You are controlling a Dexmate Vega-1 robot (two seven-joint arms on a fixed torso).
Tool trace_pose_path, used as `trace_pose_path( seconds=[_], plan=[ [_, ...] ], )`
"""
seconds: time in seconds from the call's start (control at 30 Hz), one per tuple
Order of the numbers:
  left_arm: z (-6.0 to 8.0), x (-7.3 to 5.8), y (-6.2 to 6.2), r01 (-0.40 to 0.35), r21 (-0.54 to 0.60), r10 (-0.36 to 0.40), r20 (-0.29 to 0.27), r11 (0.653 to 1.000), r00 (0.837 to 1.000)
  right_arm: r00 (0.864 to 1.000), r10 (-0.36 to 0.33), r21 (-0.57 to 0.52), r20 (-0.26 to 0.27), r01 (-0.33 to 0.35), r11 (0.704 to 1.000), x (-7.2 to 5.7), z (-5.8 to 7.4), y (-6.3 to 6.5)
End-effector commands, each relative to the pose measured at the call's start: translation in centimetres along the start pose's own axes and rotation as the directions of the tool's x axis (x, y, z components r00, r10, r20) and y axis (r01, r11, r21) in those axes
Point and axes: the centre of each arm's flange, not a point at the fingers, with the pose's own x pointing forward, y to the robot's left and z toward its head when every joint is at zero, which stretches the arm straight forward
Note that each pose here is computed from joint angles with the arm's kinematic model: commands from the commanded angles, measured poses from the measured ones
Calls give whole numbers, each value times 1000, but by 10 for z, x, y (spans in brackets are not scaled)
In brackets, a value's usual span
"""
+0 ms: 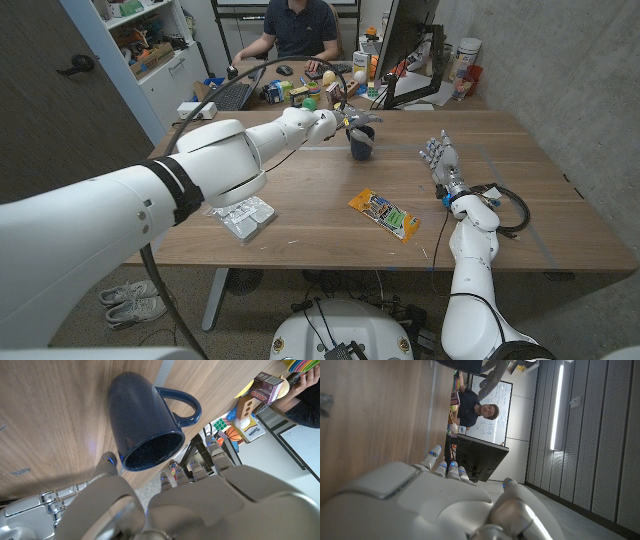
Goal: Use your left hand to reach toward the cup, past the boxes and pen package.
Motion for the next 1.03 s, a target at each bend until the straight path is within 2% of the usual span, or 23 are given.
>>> trace_pose_path(
  seconds=[0.03, 0.7, 1.03],
  plan=[
    [2, 1, 0, 5, 7, -5, -4, 1000, 1000, 1000, 2, 1, 2, -2, 1000, 0, 0, -3],
    [5, 1, 0, 8, 16, -8, 11, 1000, 1000, 1000, 5, 0, 8, -5, 1000, 0, 0, -4],
    [4, 2, 0, 14, 21, -14, -3, 1000, 1000, 1000, 4, 2, 6, -4, 1000, 2, 0, -3]
  ],
)
